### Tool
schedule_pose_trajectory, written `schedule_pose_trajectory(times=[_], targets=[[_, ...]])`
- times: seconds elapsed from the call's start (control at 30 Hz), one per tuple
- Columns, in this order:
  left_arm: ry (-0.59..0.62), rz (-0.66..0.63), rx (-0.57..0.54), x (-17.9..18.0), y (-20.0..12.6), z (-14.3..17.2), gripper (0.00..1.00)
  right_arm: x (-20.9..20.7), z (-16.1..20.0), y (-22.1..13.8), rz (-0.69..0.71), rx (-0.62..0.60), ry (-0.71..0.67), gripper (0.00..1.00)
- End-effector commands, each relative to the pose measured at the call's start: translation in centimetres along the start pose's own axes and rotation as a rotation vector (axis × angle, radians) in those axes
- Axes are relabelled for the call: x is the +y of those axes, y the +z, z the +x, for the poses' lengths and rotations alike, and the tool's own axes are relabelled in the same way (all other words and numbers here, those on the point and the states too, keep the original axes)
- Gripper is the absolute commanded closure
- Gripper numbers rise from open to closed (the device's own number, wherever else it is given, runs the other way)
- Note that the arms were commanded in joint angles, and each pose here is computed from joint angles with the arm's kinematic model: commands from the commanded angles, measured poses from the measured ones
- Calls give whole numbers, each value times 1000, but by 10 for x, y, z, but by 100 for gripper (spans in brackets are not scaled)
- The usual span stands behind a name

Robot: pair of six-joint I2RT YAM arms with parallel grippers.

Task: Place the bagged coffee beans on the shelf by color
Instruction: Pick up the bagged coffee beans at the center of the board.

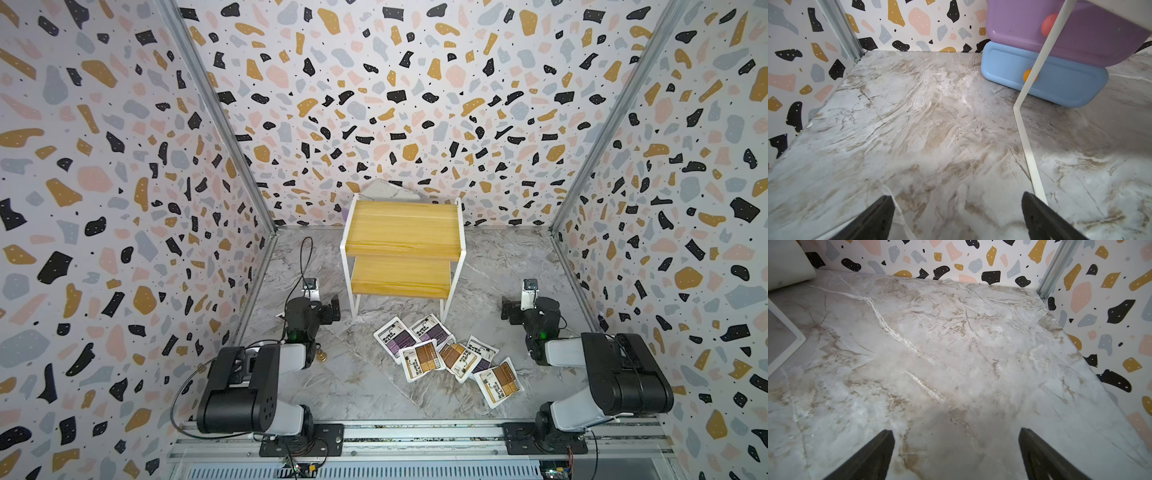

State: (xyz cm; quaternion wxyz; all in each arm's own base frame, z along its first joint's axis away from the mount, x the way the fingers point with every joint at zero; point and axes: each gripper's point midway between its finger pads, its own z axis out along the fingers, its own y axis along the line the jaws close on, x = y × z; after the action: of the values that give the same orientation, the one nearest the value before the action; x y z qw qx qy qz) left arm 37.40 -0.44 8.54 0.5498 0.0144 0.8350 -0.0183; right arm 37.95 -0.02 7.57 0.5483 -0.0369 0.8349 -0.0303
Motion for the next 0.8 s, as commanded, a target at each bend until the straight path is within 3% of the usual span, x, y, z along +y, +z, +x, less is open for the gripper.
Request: schedule_pose_trajectory(times=[0.0,0.77], targets=[[10,-7,-53,0,-2,-14,0,0,-9,1,5,-21,3,1],[9,-11,-82,1,-1,-17,0,0,-8,1,5,-19,4,1]])
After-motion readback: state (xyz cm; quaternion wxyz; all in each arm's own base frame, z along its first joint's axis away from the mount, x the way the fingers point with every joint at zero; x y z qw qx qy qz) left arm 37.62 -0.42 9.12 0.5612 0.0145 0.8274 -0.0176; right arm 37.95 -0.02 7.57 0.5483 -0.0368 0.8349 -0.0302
